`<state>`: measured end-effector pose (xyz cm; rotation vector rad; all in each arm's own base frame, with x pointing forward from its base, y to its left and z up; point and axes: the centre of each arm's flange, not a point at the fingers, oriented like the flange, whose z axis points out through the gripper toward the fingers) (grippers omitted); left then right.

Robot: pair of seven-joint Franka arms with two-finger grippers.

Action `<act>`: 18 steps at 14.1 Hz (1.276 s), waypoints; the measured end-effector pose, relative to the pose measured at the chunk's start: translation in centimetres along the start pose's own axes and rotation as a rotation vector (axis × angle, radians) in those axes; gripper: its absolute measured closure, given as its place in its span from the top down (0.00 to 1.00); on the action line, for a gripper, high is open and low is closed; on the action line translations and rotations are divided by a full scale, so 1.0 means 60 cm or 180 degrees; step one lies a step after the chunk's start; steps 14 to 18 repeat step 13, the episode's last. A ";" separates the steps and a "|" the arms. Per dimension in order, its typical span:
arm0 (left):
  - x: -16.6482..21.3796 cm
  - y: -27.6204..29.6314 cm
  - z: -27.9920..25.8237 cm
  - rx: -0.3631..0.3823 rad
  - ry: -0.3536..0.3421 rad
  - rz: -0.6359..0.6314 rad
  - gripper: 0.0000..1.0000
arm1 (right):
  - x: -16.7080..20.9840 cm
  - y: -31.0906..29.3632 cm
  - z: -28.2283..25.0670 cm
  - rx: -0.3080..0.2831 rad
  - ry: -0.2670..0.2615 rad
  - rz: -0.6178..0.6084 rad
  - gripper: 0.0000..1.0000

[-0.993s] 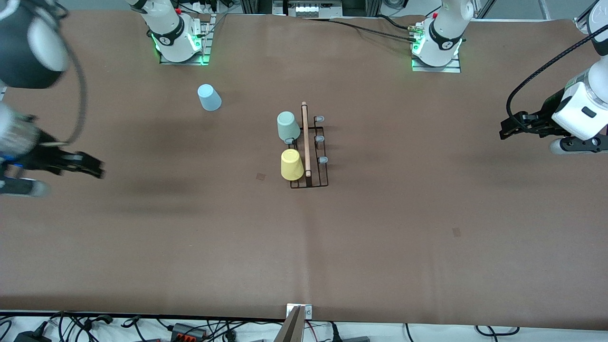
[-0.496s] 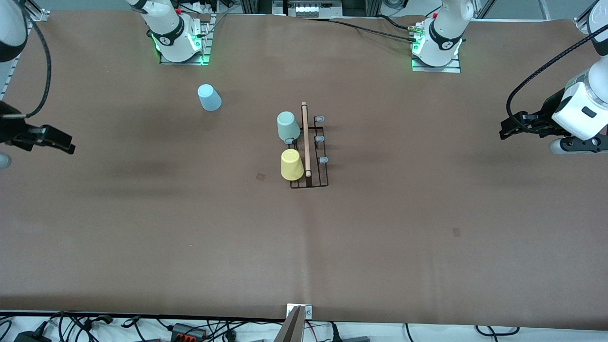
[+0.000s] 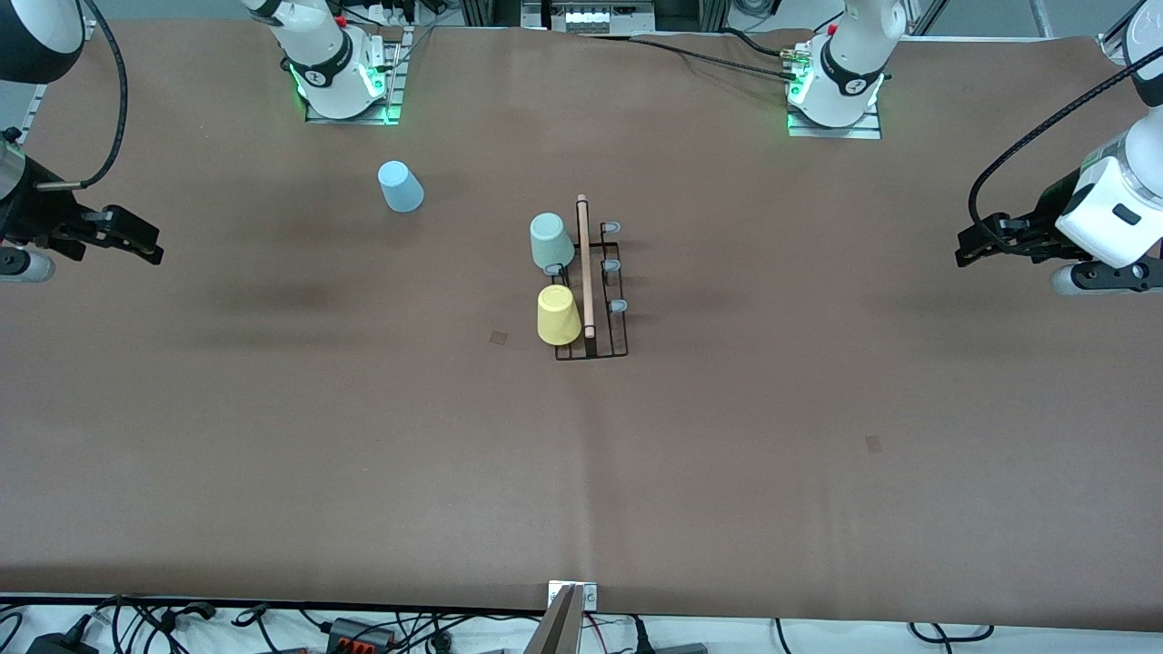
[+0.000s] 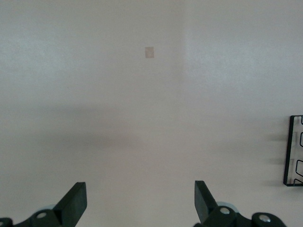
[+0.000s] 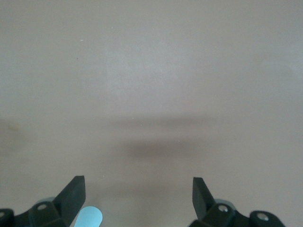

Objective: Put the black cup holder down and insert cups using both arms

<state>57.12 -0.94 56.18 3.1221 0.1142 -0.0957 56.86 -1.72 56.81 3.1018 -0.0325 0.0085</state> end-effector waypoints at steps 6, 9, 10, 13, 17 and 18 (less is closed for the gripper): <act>0.000 0.000 0.000 0.0000 0.0000 0.0000 1.00 | -0.036 0.000 -0.010 -0.0002 0.0033 -0.0017 1.00; 0.000 0.000 0.000 0.0000 0.0000 0.0000 1.00 | -0.038 0.000 -0.012 -0.0002 0.0033 -0.0021 1.00; 0.000 0.000 0.000 0.0000 0.0000 0.0000 1.00 | -0.039 -0.001 -0.011 -0.0002 0.0023 -0.0024 1.00; 0.000 0.000 0.000 0.0000 0.0000 0.0000 1.00 | -0.041 -0.005 -0.009 -0.0002 -0.0021 -0.0040 1.00; 0.000 0.000 0.000 0.0000 0.0000 0.0000 1.00 | -0.041 -0.005 -0.009 -0.0002 -0.0021 -0.0040 1.00; 0.000 0.000 0.000 0.0000 0.0000 0.0000 1.00 | -0.041 -0.005 -0.009 -0.0002 -0.0021 -0.0040 1.00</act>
